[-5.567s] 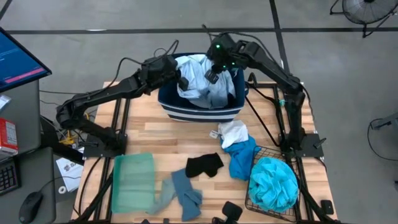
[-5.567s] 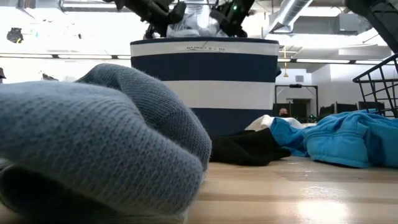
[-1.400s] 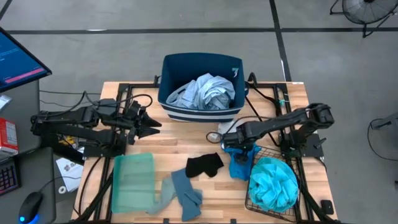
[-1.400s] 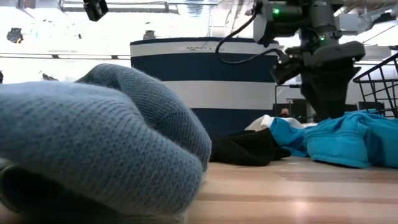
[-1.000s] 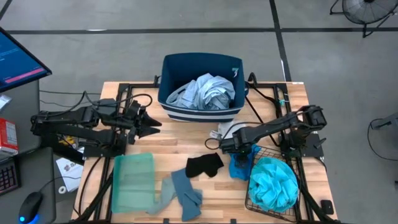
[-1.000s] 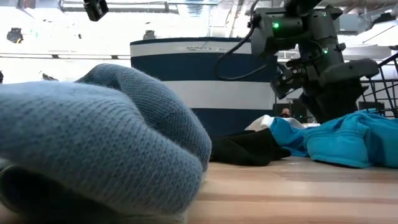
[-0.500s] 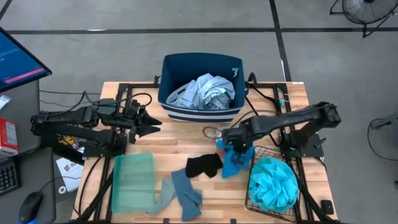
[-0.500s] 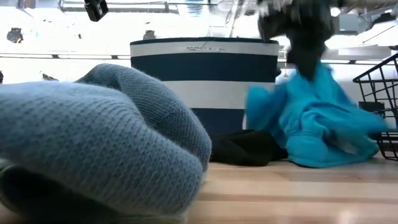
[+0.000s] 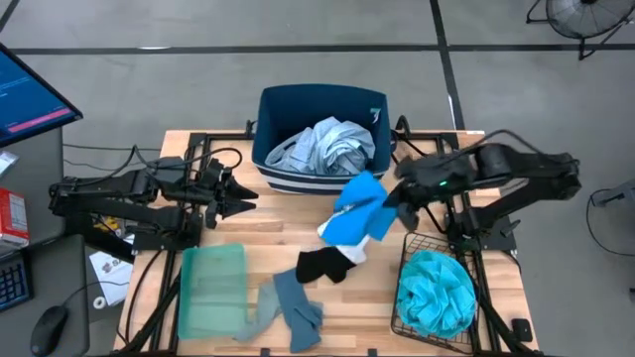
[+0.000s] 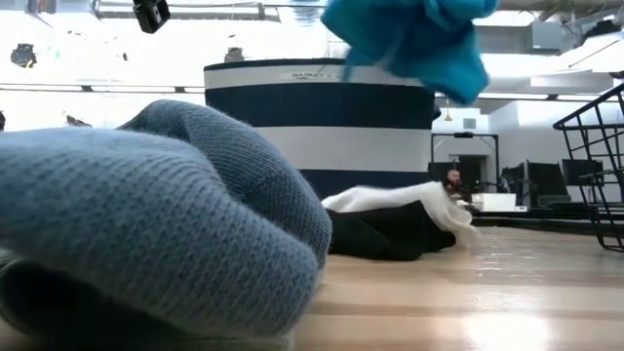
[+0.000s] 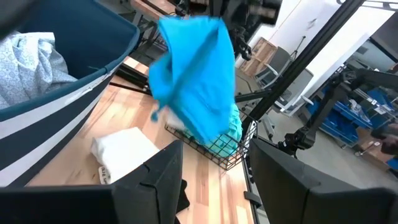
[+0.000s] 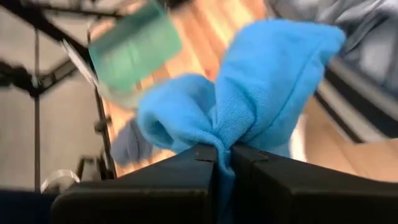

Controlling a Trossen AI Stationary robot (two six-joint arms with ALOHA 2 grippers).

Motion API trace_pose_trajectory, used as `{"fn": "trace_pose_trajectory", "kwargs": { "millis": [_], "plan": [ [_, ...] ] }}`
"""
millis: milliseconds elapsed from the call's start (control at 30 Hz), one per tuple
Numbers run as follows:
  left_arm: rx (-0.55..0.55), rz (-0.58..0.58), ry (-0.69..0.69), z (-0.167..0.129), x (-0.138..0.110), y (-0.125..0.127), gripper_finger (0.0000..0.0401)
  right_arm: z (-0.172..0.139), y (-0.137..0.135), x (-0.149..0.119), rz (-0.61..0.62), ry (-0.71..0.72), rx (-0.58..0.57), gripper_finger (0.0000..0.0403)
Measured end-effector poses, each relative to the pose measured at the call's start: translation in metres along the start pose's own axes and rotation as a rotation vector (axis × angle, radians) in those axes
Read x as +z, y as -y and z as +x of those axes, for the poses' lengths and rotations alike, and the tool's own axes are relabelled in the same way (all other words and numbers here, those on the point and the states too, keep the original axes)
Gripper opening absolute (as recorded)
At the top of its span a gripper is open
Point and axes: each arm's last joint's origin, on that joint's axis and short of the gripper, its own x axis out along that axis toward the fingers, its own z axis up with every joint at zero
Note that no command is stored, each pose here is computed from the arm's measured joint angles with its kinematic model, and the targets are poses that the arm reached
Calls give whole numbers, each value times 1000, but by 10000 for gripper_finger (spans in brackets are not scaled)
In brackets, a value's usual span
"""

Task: Pick & Place Cloths
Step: Put the blue shorts into the wire basket

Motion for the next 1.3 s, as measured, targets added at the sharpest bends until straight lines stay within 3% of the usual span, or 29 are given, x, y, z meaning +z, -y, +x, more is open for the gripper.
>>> {"fn": "trace_pose_trajectory", "kwargs": {
  "millis": [300, 533, 633, 733, 933, 1033, 1300],
  "plan": [
    [-1, 0, 1, 0, 0, 0, 168, -47, -1, -5, 85, 111, 97, 1],
    [-4, 0, 7, 0, 1, 0, 168, -70, -20, -24, 144, 16, 286, 1],
    [-4, 0, 7, 0, 1, 0, 168, -75, -27, -37, 181, -65, 313, 1],
    [-4, 0, 7, 0, 1, 0, 168, -77, -26, -57, 232, -212, 230, 1],
    [-4, 0, 7, 0, 1, 0, 168, -81, -20, -93, 337, -440, -49, 1],
    [-4, 0, 7, 0, 1, 0, 168, -77, -26, -103, 329, -442, -48, 1],
    [22, 0, 24, 0, 1, 0, 168, -51, -48, -128, 294, -464, -187, 1]
  ]
}}
